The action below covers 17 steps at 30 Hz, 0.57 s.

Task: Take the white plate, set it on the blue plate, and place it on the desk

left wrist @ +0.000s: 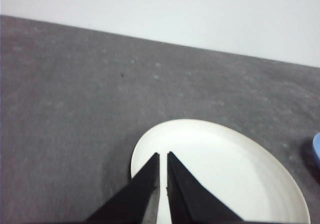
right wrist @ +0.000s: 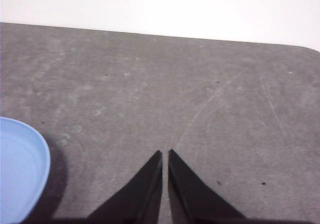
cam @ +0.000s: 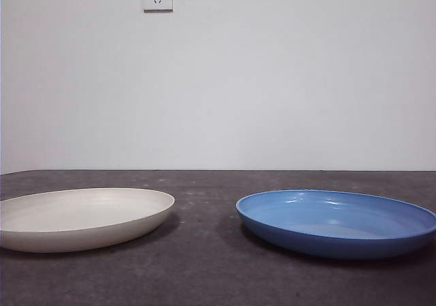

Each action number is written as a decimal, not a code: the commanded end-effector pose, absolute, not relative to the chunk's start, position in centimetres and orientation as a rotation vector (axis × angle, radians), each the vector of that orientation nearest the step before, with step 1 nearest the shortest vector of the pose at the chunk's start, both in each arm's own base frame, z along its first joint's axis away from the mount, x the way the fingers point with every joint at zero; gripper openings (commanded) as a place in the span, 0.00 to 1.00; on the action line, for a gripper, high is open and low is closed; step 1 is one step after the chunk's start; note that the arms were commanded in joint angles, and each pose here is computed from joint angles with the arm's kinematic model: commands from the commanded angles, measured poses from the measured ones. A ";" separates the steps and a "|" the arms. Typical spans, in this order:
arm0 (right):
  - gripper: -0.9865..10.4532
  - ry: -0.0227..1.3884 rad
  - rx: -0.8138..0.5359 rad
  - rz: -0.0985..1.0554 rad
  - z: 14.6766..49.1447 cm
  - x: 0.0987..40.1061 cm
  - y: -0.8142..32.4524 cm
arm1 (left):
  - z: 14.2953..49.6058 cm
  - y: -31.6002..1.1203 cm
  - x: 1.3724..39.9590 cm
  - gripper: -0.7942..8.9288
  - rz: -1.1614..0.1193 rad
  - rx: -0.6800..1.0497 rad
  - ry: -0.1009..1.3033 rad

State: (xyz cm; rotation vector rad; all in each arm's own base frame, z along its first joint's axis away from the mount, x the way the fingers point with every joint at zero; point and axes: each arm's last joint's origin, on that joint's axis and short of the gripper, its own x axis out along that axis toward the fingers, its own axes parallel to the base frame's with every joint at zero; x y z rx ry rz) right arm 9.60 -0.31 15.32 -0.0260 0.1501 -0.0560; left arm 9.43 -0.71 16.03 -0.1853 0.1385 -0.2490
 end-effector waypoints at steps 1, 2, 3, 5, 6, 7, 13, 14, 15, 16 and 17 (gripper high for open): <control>0.10 0.133 0.017 -0.052 15.3 9.6 -0.3 | 15.7 -0.7 9.6 0.11 -0.248 -0.184 0.124; 0.10 0.132 0.049 -0.047 15.3 9.6 -0.3 | 15.7 -0.7 9.6 0.11 -0.249 -0.184 0.123; 0.10 0.134 0.093 -0.045 15.3 9.6 -0.3 | 15.7 -0.7 9.6 0.10 -0.249 -0.187 0.122; 0.10 0.133 0.145 -0.018 15.3 9.6 -0.2 | 15.7 -0.7 9.6 0.10 -0.247 -0.209 0.128; 0.10 0.125 0.164 0.005 15.4 9.6 -0.1 | 15.7 -0.7 9.6 0.10 -0.246 -0.220 0.129; 0.10 0.118 0.193 0.024 15.6 9.6 0.0 | 15.7 -0.7 9.6 0.10 -0.246 -0.234 0.131; 0.10 0.072 0.323 0.030 17.8 9.3 0.0 | 17.3 -0.8 9.4 0.10 -0.253 -0.348 0.110; 0.10 0.064 0.336 0.030 18.3 9.3 0.0 | 17.8 -0.8 9.3 0.10 -0.256 -0.361 0.103; 0.10 0.056 0.344 0.032 18.9 9.2 0.0 | 18.3 -0.8 9.2 0.10 -0.259 -0.368 0.096; 0.10 0.053 0.352 0.033 19.6 9.2 0.0 | 18.9 -0.8 9.2 0.10 -0.259 -0.377 0.087; 0.10 0.052 0.366 0.036 20.3 9.2 0.0 | 19.6 -0.8 9.1 0.10 -0.257 -0.388 0.077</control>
